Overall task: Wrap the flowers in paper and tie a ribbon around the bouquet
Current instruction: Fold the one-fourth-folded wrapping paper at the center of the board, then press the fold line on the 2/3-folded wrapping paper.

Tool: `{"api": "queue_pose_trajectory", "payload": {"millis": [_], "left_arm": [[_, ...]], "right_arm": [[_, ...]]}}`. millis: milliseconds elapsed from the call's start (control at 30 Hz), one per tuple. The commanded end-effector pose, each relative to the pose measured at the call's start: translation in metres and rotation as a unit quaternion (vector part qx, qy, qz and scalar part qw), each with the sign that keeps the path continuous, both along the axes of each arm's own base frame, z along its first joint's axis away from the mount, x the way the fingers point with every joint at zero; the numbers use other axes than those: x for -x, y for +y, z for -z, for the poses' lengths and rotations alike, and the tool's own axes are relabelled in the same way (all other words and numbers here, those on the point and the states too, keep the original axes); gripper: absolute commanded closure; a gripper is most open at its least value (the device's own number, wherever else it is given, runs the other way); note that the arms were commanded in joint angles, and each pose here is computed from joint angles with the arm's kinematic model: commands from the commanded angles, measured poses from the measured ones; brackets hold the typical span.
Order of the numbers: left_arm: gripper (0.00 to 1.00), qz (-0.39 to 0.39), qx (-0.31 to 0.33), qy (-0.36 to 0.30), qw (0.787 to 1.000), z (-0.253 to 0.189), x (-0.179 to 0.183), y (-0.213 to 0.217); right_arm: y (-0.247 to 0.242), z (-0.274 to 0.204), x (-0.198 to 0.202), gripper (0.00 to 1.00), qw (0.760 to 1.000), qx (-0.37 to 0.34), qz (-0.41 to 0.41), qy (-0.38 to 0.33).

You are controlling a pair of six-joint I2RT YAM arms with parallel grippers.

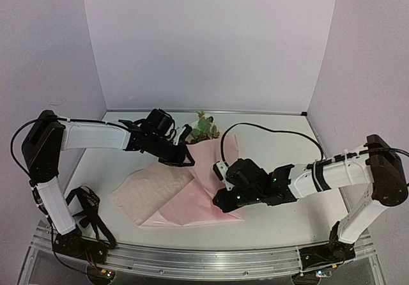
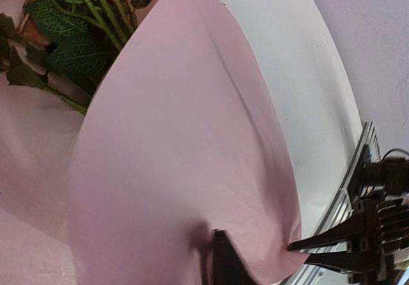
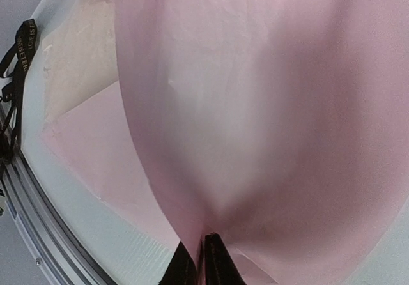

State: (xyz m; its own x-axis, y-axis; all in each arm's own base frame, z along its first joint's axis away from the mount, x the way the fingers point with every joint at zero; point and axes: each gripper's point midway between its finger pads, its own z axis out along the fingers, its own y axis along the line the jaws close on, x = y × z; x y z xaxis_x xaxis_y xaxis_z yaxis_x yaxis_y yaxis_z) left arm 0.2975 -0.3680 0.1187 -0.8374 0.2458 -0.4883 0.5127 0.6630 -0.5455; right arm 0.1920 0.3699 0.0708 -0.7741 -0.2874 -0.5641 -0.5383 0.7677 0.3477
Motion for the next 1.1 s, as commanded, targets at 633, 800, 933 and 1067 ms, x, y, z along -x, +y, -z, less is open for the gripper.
{"api": "queue_pose_trajectory", "payload": {"millis": [633, 800, 933, 1067], "left_arm": [[1.00, 0.033, 0.009, -0.015, 0.999, 0.013, -0.011, -0.004], [1.00, 0.031, 0.010, -0.007, 0.999, 0.018, -0.010, -0.004], [1.00, 0.026, 0.005, -0.001, 1.000, 0.023, -0.010, -0.002], [1.00, 0.008, -0.014, -0.005, 1.000, 0.027, -0.016, 0.003]], "right_arm": [[-0.051, 0.004, 0.002, 0.66, 0.994, -0.059, 0.090, 0.032], [-0.051, 0.022, 0.000, 0.83, 0.993, -0.048, 0.103, 0.041], [-0.046, 0.035, 0.008, 0.87, 0.992, -0.052, 0.099, 0.065], [-0.047, 0.041, 0.015, 0.87, 0.992, -0.049, 0.096, 0.066]]}}
